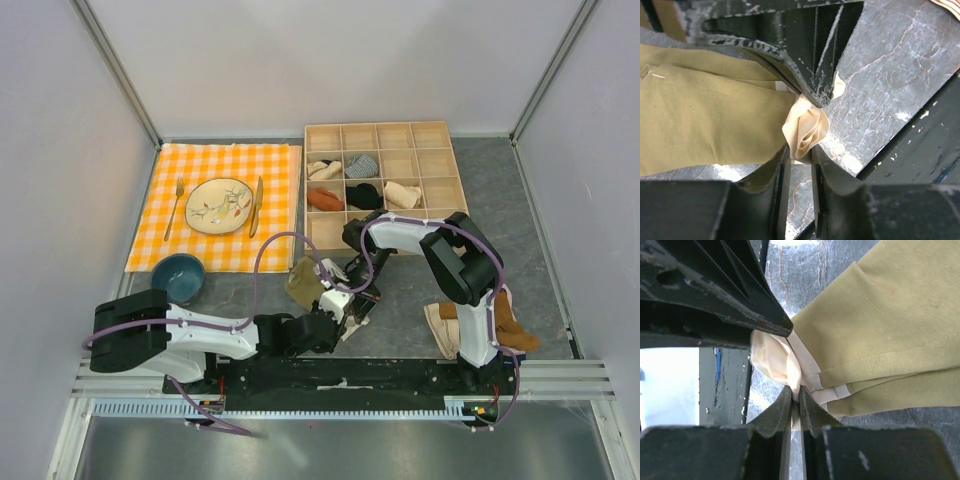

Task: Roll the underwear
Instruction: Roll the underwear to the corner of the board.

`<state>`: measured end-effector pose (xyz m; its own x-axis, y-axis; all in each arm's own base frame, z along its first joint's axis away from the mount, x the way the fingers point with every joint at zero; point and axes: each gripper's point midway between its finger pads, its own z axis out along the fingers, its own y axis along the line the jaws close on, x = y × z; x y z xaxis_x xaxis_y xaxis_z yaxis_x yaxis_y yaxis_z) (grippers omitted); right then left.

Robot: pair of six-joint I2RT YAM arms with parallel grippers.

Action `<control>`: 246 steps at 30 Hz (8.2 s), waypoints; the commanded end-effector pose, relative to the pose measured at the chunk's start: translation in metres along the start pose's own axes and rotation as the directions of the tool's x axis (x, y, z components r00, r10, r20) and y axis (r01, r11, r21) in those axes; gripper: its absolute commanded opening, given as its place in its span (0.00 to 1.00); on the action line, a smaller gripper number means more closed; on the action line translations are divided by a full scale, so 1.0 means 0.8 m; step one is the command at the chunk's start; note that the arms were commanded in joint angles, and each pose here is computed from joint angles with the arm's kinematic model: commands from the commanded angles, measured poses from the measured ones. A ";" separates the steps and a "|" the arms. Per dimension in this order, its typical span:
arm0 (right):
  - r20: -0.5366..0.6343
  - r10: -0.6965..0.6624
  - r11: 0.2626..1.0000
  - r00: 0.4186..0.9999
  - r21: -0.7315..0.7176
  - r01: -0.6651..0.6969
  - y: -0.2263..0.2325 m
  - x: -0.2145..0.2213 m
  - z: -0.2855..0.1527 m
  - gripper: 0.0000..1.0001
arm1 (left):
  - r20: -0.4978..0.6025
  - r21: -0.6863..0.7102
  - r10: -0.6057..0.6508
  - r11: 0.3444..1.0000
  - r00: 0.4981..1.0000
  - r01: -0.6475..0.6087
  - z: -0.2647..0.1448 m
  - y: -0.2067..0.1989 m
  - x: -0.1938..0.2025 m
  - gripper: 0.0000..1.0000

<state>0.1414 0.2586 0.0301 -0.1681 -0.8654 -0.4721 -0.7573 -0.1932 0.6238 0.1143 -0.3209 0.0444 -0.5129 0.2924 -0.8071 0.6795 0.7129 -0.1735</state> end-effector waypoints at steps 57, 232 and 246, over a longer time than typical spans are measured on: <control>-0.194 -0.689 0.651 0.698 0.257 0.714 0.019 -0.052 0.031 0.45 | -0.046 -0.091 -0.510 0.859 0.859 0.504 -0.026 0.066 0.043 0.02; -0.121 -0.393 0.918 0.911 -0.007 0.396 0.036 0.001 0.029 0.11 | 0.171 0.141 -0.462 0.886 0.870 0.442 -0.098 0.122 -0.063 0.55; -0.015 0.057 0.993 0.998 -0.102 -0.059 -0.002 0.009 0.026 0.12 | 0.189 0.208 -0.135 0.973 0.973 0.095 -0.092 0.068 -0.039 0.72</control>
<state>0.1239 0.2650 0.0219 -0.1228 -0.8525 -0.5081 -0.7136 -0.2800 0.6422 0.1369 -0.2238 0.0950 -0.6341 -0.0653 -0.7705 0.5617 0.6459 -0.5171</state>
